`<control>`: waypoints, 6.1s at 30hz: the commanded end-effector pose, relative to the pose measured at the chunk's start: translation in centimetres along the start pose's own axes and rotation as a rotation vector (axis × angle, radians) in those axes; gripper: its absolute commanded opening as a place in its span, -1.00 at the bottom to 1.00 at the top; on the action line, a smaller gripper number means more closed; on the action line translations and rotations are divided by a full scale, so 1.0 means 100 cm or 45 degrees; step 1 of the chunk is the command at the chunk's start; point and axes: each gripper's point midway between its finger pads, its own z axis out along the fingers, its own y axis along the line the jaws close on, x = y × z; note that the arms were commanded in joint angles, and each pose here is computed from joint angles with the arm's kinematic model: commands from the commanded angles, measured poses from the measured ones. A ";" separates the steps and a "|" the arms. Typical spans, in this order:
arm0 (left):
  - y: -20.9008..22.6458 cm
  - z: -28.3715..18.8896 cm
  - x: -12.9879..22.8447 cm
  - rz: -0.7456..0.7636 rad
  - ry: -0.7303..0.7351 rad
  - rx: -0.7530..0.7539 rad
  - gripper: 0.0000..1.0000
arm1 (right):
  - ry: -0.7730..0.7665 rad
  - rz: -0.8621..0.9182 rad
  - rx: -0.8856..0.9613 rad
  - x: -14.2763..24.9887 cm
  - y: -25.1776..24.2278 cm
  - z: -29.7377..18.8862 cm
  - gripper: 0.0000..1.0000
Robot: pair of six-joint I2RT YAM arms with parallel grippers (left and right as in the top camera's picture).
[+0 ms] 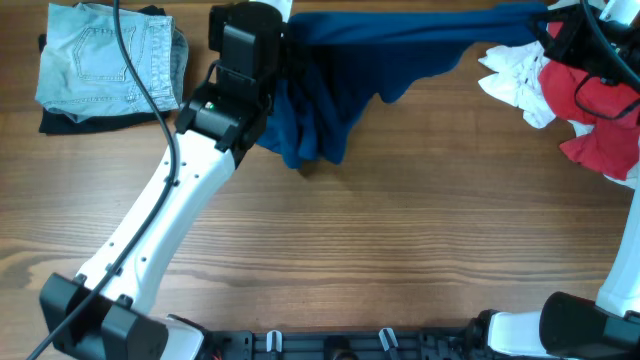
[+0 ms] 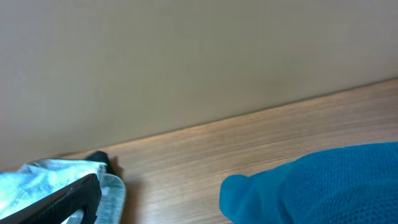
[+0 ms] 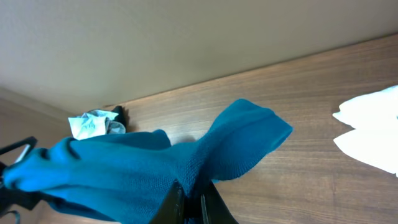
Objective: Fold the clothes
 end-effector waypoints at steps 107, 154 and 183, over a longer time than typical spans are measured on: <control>0.016 0.003 0.169 -0.218 0.991 0.192 -0.92 | 0.244 0.153 0.399 0.034 -0.149 -0.005 -0.91; 0.079 0.121 0.118 -0.040 0.435 -0.265 0.80 | 0.510 0.236 0.338 0.092 -0.201 0.110 -0.91; 0.061 0.035 0.147 -0.318 0.861 -0.042 0.99 | 0.554 0.248 0.327 0.100 -0.193 0.112 -0.91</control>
